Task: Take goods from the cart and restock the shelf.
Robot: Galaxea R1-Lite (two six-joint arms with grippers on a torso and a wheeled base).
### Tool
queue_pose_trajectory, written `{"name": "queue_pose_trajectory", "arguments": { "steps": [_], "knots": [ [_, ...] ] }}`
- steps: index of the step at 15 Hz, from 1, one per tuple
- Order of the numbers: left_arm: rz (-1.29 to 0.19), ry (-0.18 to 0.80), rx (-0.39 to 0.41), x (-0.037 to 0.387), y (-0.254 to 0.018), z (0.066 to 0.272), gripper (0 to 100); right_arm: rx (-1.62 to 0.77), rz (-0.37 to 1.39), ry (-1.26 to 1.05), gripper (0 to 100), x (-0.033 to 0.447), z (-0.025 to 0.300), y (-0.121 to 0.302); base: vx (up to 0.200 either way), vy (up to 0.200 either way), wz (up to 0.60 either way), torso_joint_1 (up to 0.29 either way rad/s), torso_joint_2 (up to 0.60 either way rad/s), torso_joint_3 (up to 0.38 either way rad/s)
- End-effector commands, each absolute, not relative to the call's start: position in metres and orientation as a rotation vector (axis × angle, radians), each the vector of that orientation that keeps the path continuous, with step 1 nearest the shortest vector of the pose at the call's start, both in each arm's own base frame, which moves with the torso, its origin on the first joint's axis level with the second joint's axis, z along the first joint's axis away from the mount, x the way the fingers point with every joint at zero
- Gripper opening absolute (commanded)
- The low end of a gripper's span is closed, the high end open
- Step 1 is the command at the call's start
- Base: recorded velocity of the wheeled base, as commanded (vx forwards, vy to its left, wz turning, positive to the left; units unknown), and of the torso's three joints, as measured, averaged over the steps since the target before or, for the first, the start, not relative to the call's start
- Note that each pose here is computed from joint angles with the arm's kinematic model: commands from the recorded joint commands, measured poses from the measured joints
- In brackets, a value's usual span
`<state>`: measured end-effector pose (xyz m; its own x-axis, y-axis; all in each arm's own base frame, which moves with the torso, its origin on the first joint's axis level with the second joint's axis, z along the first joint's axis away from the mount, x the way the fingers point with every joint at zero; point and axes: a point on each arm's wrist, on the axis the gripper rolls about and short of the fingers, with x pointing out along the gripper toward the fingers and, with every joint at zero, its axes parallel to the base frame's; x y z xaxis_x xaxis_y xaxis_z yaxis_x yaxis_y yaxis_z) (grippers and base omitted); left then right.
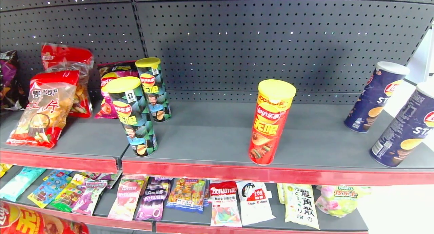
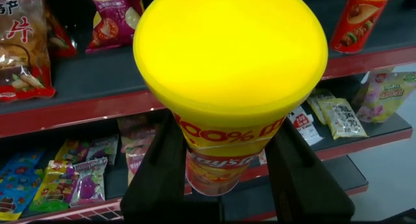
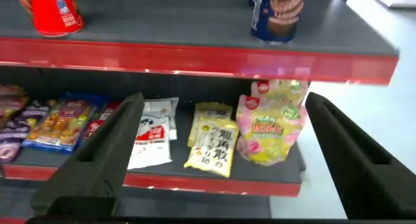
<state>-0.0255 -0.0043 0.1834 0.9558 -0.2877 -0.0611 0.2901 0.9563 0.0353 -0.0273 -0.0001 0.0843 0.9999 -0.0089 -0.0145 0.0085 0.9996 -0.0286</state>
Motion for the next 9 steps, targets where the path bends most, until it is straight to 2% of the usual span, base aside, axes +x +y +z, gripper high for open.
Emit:
{"name": "queue_pose_trajectory", "arguments": {
  "steps": [1,8,9],
  "knots": [
    [-0.292,0.041,0.043,-0.0281,-0.0041,0.1839,0,-0.046,0.000,0.006,100,-0.0256,0.0810,0.0001,0.000,0.000,0.00,0.000,0.00,0.000],
    [-0.296,0.051,0.041,-0.0260,-0.0043,0.1847,0,-0.011,0.041,0.003,100,-0.0227,0.0754,0.0009,0.000,0.000,0.00,0.000,0.00,0.000],
    [-0.296,0.053,0.041,-0.0256,-0.0043,0.1851,0,-0.011,0.041,0.003,100,-0.0227,0.0754,0.0009,0.000,0.000,-0.60,0.007,0.00,0.002]
  ]
}}
